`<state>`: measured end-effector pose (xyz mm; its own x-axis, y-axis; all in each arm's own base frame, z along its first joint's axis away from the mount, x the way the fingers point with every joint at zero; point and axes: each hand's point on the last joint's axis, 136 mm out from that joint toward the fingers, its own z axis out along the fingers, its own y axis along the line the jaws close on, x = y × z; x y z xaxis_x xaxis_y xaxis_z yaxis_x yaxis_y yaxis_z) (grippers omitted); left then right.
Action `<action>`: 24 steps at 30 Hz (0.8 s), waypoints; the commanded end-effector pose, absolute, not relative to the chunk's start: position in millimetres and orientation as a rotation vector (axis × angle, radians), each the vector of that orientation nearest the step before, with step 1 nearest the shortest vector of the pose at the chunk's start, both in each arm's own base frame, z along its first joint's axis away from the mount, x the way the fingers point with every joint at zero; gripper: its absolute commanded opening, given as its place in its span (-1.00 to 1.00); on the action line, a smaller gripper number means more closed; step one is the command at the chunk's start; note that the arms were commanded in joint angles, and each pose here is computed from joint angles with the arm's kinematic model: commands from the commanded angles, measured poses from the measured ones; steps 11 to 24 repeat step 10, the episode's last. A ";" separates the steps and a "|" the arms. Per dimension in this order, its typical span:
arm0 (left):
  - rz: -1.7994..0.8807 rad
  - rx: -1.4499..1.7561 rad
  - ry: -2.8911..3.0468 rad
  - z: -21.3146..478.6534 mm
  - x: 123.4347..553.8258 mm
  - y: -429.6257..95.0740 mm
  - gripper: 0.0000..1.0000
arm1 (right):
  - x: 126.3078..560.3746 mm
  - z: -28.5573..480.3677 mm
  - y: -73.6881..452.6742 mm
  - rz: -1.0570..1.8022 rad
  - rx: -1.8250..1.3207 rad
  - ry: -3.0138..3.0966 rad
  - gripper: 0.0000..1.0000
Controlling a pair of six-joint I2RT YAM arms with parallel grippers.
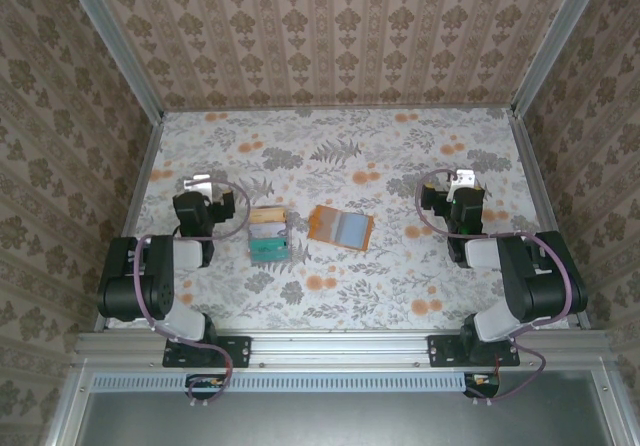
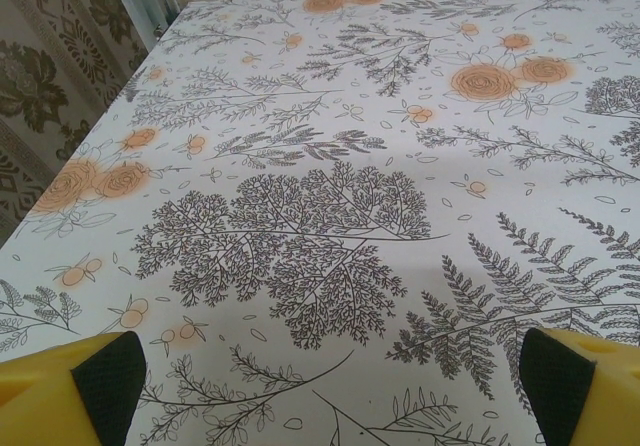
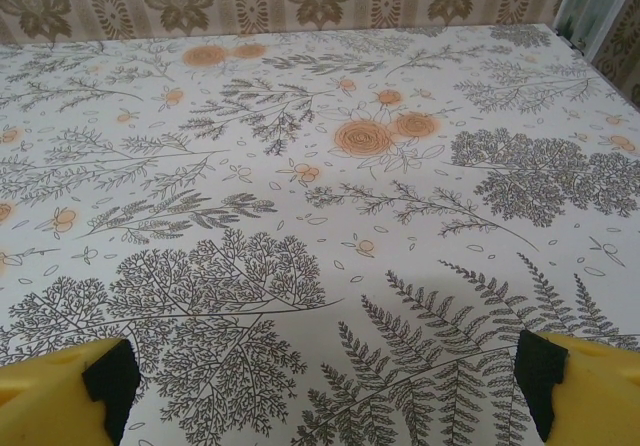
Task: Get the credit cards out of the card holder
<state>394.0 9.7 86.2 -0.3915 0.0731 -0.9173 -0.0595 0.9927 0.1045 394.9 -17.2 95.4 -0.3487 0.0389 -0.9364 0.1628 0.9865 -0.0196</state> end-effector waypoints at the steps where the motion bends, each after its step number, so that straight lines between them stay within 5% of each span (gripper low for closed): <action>1: 0.133 0.041 1.929 95.2 397.9 3.8 1.00 | 396.9 100.1 -16.4 -0.113 0.137 1.899 0.99; 24: 0.131 0.042 1.927 95.6 398.1 3.5 1.00 | 394.8 101.1 18.0 0.094 -0.086 1.898 0.99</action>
